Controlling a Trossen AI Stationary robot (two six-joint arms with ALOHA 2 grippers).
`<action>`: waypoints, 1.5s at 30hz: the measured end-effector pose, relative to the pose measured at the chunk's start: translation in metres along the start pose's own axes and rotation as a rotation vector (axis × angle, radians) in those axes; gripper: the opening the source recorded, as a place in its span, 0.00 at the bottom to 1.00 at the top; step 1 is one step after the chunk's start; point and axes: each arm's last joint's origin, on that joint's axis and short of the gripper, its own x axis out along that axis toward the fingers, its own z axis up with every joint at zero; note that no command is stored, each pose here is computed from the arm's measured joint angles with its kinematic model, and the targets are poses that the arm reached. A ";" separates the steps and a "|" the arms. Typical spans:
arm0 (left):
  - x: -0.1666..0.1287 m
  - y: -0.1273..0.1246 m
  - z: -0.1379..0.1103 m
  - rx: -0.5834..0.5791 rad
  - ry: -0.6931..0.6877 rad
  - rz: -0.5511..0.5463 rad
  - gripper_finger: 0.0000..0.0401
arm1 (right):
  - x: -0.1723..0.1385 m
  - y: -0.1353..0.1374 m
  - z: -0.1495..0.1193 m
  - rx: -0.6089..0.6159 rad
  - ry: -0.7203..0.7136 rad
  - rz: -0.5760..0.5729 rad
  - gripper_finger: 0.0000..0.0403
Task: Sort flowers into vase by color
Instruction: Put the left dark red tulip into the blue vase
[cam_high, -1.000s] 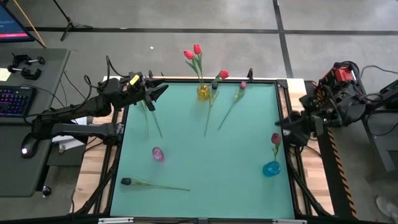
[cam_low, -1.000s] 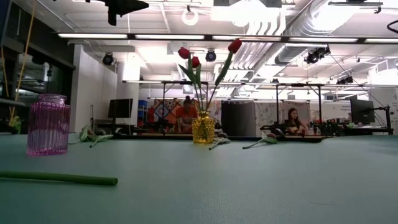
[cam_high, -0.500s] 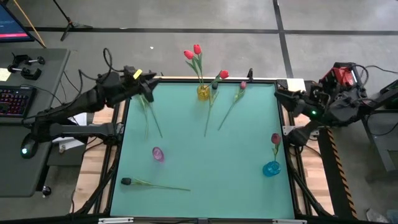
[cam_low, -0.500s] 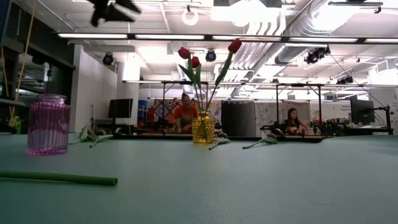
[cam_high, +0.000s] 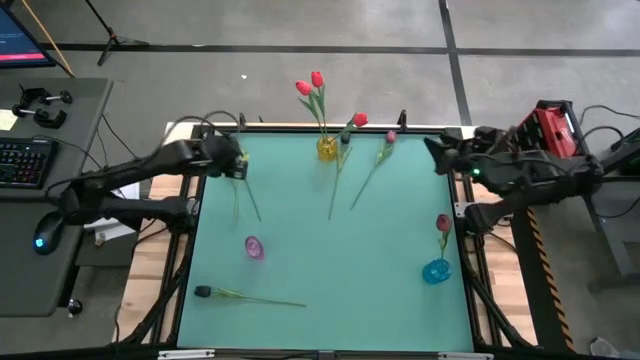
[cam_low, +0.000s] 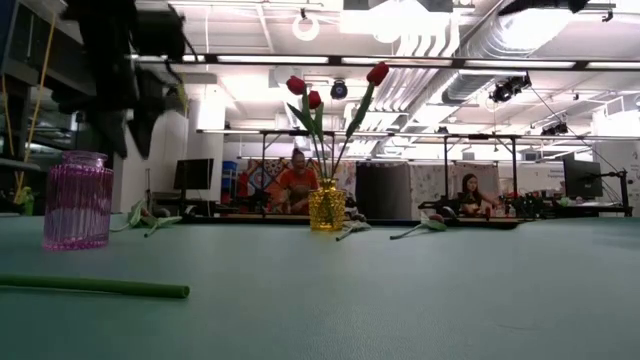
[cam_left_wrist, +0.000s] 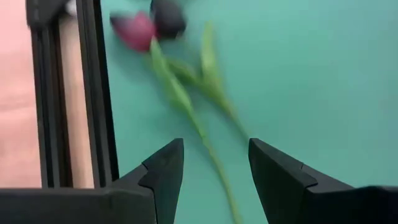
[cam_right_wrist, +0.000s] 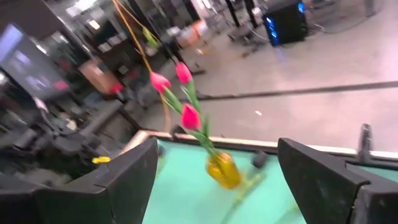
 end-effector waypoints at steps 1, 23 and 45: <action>0.008 -0.002 -0.002 -0.001 0.017 0.018 0.42 | 0.004 0.000 -0.002 -0.012 0.017 -0.017 0.79; 0.115 -0.009 0.012 -0.262 0.148 0.208 0.42 | 0.045 0.005 -0.015 -0.095 0.198 -0.102 0.79; 0.088 0.003 0.024 -0.245 0.079 0.166 0.01 | 0.044 0.003 -0.018 -0.112 0.231 -0.109 0.79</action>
